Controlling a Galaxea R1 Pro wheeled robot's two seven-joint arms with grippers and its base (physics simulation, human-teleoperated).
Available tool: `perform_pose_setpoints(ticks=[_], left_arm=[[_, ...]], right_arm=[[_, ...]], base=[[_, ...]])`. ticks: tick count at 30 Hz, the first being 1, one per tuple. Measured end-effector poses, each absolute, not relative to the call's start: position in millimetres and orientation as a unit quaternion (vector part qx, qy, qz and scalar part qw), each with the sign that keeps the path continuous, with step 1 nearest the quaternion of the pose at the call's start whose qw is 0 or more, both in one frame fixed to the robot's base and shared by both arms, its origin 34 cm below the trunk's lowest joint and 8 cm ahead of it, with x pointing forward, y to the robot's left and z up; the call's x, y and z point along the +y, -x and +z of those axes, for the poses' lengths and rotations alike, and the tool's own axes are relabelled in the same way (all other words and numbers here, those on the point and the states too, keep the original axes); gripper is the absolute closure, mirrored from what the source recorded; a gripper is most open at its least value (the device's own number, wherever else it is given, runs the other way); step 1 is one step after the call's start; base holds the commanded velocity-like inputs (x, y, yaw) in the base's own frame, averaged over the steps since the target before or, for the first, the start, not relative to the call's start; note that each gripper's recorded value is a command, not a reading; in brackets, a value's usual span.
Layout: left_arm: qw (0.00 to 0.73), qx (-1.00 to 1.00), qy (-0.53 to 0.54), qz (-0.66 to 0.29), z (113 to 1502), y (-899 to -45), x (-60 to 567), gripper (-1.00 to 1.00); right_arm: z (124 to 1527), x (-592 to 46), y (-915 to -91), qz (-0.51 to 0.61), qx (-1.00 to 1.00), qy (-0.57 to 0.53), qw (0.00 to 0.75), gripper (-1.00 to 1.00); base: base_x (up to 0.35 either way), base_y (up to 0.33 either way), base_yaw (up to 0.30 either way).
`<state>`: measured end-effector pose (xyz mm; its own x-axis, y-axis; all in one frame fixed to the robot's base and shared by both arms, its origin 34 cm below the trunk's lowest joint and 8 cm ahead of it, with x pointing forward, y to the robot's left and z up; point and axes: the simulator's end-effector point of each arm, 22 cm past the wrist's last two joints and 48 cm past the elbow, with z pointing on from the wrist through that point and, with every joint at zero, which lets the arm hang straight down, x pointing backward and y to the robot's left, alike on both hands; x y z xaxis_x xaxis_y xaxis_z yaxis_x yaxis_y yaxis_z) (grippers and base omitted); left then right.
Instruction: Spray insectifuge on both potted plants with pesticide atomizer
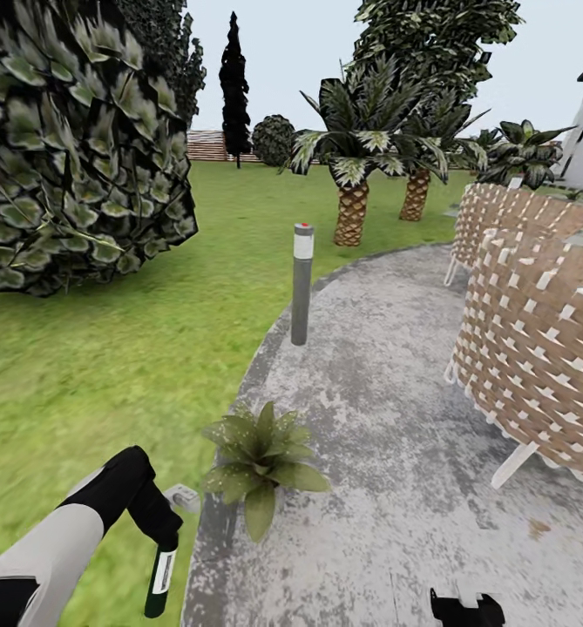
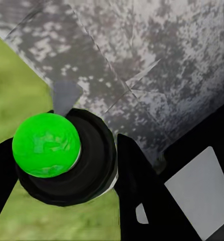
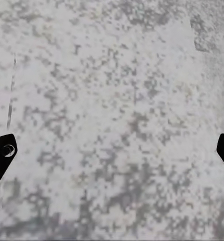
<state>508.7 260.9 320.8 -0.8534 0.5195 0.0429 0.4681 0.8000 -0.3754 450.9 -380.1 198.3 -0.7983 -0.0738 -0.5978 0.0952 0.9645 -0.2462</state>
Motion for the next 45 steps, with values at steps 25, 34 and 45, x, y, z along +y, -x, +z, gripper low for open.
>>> perform_pose_setpoints(ticks=[25,34,45], left_arm=[[0.073,-0.947,0.258,0.177,320,-509,262,1.0],[0.073,-0.946,0.261,0.18,321,-513,254,1.0],[0.021,-0.957,0.232,0.172,377,-578,191,1.0]], right_arm=[[198,-378,-451,-0.132,0.939,-0.009,0.317,-1.0],[195,-375,-449,-0.13,0.94,-0.007,0.314,-1.0],[196,-376,-450,-0.13,0.94,-0.006,0.315,-1.0]], base=[[-0.089,-0.251,0.196],[-0.096,-0.071,0.031],[0.0,0.0,-0.069]])
